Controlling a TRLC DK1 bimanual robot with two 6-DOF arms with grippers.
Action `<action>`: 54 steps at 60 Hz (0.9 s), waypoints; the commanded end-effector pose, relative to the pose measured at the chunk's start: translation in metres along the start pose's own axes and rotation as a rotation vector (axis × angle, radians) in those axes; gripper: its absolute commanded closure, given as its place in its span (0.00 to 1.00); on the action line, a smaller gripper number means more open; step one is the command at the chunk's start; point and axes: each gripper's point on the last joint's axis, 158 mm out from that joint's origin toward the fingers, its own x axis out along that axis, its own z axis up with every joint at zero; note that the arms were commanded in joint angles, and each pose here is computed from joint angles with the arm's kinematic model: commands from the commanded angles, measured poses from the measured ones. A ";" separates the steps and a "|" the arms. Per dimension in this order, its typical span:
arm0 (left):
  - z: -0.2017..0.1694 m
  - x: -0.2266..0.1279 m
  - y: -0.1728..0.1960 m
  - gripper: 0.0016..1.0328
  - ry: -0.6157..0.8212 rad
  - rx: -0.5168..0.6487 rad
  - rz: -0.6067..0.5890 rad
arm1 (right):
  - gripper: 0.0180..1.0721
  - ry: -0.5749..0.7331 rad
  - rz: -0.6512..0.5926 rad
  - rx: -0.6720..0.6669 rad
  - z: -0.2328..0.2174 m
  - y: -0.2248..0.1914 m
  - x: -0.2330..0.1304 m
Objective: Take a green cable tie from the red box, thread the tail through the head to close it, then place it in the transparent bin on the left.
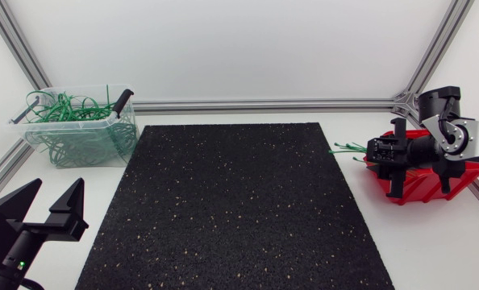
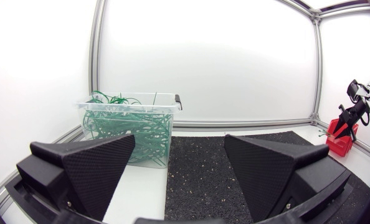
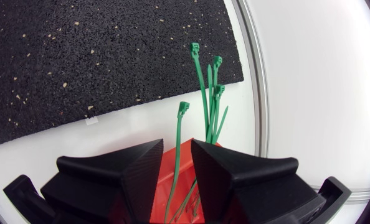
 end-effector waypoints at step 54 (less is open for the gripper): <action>-0.029 0.002 0.001 0.03 0.080 0.001 0.003 | 0.84 0.011 -0.036 -0.011 -0.001 -0.005 0.022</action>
